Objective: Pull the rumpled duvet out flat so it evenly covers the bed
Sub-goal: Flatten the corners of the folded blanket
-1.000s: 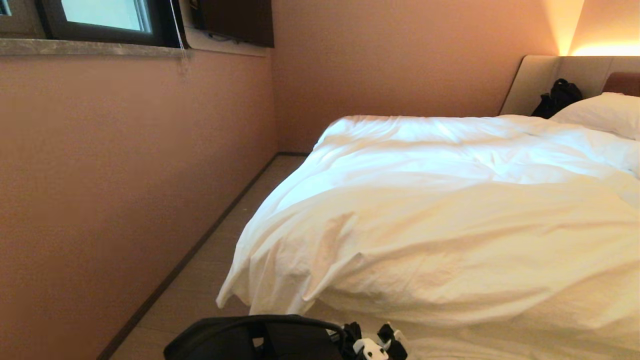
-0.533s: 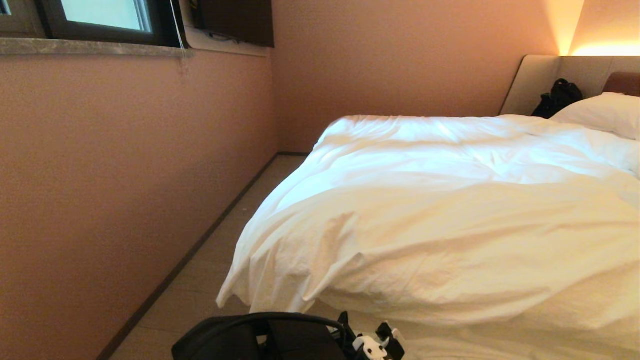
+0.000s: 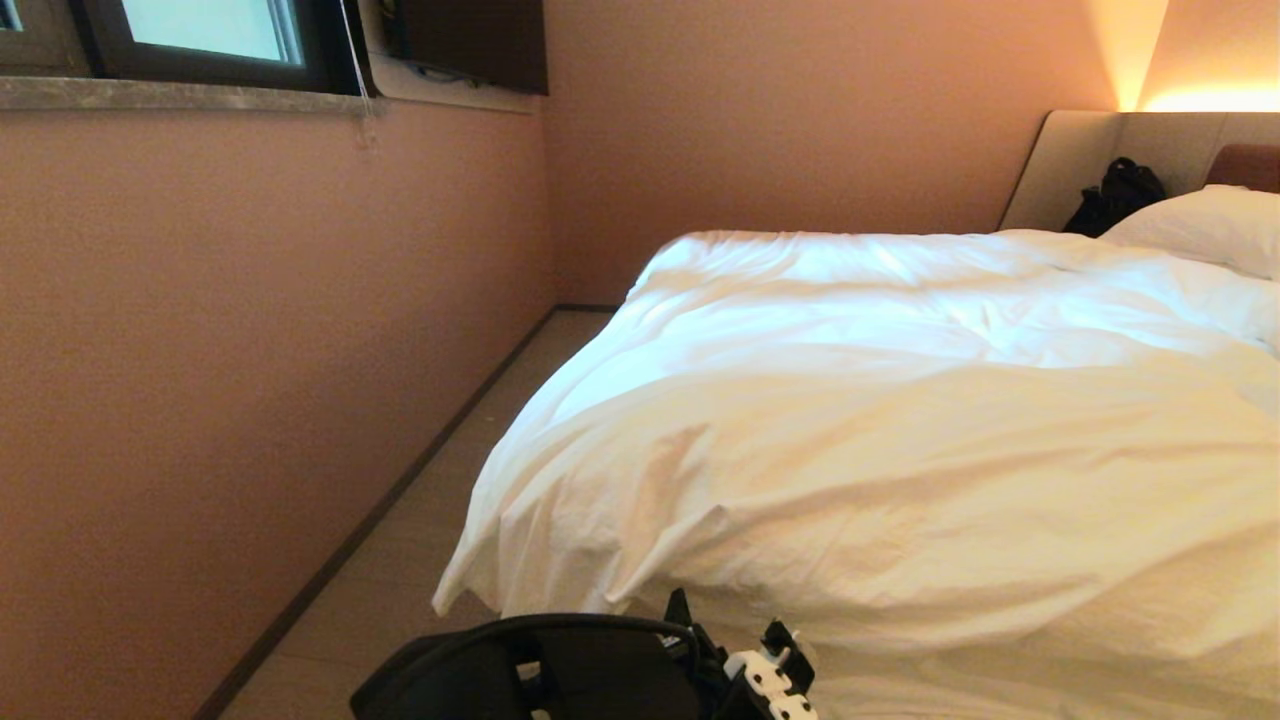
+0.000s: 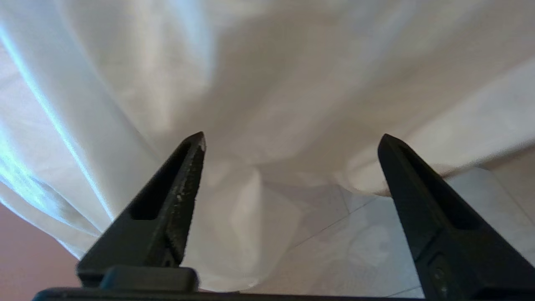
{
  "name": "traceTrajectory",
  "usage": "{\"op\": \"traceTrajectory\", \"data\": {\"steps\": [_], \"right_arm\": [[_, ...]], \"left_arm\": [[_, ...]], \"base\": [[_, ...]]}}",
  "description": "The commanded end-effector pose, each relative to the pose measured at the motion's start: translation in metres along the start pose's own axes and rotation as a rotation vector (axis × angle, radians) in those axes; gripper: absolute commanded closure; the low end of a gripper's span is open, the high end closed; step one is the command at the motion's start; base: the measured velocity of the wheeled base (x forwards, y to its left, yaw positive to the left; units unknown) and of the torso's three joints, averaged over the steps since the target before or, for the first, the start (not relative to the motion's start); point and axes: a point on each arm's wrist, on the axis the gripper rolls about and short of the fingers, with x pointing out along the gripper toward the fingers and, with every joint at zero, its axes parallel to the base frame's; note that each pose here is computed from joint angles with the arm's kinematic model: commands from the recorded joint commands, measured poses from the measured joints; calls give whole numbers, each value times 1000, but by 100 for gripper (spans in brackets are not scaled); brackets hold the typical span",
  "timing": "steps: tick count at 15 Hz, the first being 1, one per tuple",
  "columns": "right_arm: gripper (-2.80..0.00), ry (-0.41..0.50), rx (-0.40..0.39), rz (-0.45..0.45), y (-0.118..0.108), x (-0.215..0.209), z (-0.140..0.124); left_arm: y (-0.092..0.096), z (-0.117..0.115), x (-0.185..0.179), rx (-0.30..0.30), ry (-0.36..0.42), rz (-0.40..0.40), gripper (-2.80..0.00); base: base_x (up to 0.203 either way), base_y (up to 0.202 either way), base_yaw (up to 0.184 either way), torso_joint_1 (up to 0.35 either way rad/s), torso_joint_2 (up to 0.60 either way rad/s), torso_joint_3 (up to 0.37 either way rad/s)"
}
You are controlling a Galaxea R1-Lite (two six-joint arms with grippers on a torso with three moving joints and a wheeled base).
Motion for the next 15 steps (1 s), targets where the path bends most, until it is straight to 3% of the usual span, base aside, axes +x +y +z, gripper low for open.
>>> {"op": "traceTrajectory", "data": {"steps": [1, 5, 8, 11, 15], "right_arm": [[0, 1, 0, 1, 0, 0, 0], [0, 1, -1, 2, 0, 0, 0], [0, 1, -1, 1, 0, 0, 0], [0, 2, 0, 1, 0, 0, 0], [0, 1, 0, 2, 0, 0, 0]], "left_arm": [[10, 7, 0, -27, -10, 18, -280], [44, 13, -6, -77, -8, 47, -280], [38, 5, 11, -65, 21, 56, -280], [44, 6, 33, -77, 53, 82, -280], [29, -8, 51, -54, 93, 76, -280]], "base": [[0, 0, 0, 0, 0, 0], [0, 0, 0, 0, 0, 0], [0, 0, 0, 0, 0, 0], [0, 0, 0, 0, 0, 0], [0, 0, 0, 0, 0, 0]]}}
